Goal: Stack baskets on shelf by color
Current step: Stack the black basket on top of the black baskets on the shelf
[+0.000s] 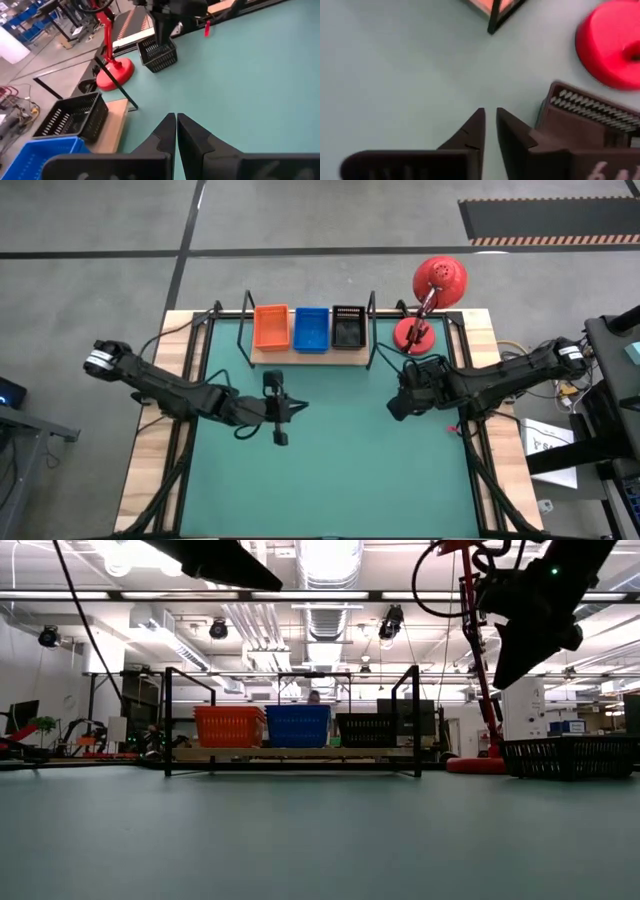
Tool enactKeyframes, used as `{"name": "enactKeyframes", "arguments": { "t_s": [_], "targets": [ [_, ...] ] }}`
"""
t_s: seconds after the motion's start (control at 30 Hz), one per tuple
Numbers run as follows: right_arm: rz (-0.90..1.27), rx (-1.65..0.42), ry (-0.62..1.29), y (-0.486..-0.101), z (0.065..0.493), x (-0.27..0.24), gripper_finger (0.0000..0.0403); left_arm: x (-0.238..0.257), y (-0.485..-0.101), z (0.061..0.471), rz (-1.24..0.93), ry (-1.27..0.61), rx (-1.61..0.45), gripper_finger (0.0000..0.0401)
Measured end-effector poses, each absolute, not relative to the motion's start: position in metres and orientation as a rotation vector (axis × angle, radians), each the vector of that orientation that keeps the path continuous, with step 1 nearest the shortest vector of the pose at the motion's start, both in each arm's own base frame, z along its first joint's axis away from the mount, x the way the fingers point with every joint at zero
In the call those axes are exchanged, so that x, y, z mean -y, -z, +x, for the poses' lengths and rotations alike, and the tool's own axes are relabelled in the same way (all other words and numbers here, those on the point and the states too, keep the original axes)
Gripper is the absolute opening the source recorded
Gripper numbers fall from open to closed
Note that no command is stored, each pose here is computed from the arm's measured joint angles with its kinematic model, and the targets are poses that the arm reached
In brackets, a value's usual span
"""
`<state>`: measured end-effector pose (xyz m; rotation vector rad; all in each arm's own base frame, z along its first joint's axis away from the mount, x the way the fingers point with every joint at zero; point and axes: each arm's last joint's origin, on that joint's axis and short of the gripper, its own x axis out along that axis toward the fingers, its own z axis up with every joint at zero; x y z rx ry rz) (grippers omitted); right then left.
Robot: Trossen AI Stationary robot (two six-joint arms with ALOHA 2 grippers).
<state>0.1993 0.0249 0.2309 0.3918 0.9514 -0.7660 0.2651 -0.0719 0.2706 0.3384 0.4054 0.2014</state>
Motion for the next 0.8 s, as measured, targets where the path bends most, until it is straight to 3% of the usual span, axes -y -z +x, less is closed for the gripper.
{"name": "enactKeyframes", "arguments": {
  "t_s": [0.27,0.43,0.63,0.8],
  "targets": [
    [0.523,-1.008,0.896,-0.215,0.197,-0.015,0.0133,0.070,-0.264,0.249,0.312,-0.195,-0.389,0.0000],
    [0.532,-1.045,0.995,-0.195,0.201,-0.004,0.0175,0.068,-0.264,0.244,0.302,-0.198,-0.363,0.0000],
    [0.479,-1.157,1.104,-0.167,0.209,0.008,0.0183,0.066,-0.266,0.240,0.317,-0.195,-0.336,0.0000],
    [0.412,-1.261,1.130,-0.147,0.213,0.009,0.0161,0.066,-0.268,0.240,0.317,-0.195,-0.330,0.0000]
  ]
}}
